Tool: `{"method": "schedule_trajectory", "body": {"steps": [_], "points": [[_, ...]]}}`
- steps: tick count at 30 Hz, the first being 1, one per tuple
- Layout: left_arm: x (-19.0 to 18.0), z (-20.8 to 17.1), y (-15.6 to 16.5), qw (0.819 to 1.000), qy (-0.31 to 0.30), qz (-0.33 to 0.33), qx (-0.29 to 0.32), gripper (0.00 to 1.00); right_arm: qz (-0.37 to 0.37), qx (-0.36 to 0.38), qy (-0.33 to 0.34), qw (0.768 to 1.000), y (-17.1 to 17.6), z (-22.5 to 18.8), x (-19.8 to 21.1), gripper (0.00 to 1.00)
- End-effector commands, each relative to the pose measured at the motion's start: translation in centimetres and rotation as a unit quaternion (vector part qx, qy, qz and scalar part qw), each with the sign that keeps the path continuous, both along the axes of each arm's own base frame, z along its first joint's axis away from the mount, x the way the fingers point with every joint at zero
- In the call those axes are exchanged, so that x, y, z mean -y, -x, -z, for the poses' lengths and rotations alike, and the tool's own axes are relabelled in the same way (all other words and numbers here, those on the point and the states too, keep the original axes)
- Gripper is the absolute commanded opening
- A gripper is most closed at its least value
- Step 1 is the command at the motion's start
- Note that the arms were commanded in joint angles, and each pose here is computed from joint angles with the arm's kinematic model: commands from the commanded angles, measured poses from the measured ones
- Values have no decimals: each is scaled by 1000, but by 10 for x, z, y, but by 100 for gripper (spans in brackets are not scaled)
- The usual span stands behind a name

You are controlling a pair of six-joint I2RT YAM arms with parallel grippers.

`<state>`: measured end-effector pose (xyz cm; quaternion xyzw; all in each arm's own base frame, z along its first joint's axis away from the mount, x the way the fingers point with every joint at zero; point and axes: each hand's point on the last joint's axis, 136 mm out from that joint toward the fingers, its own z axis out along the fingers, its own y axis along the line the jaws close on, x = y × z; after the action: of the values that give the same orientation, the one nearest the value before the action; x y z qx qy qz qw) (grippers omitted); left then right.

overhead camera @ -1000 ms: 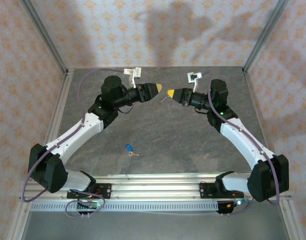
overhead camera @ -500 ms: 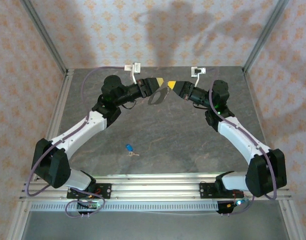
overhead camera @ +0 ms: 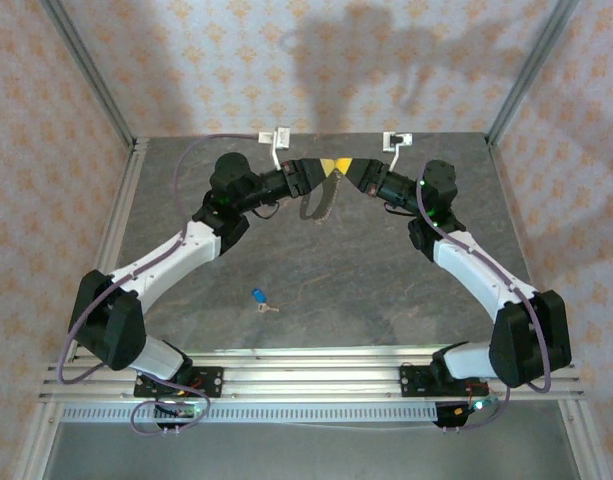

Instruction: Put the keys on the keyring

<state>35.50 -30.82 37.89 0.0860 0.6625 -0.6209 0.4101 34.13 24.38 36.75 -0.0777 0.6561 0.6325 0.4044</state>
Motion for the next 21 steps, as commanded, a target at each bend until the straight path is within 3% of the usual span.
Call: {"method": "schedule_trajectory", "body": {"steps": [1,9,21], "points": [[9,-18,22,998,6,32,45,41,6,34,9,999,1,-13,-2,0],[9,-6,16,999,-3,14,36,38,-8,35,10,999,5,-12,-4,0],[-23,-7,8,996,-23,-72,52,38,-11,49,26,998,18,-18,-1,0]]}}
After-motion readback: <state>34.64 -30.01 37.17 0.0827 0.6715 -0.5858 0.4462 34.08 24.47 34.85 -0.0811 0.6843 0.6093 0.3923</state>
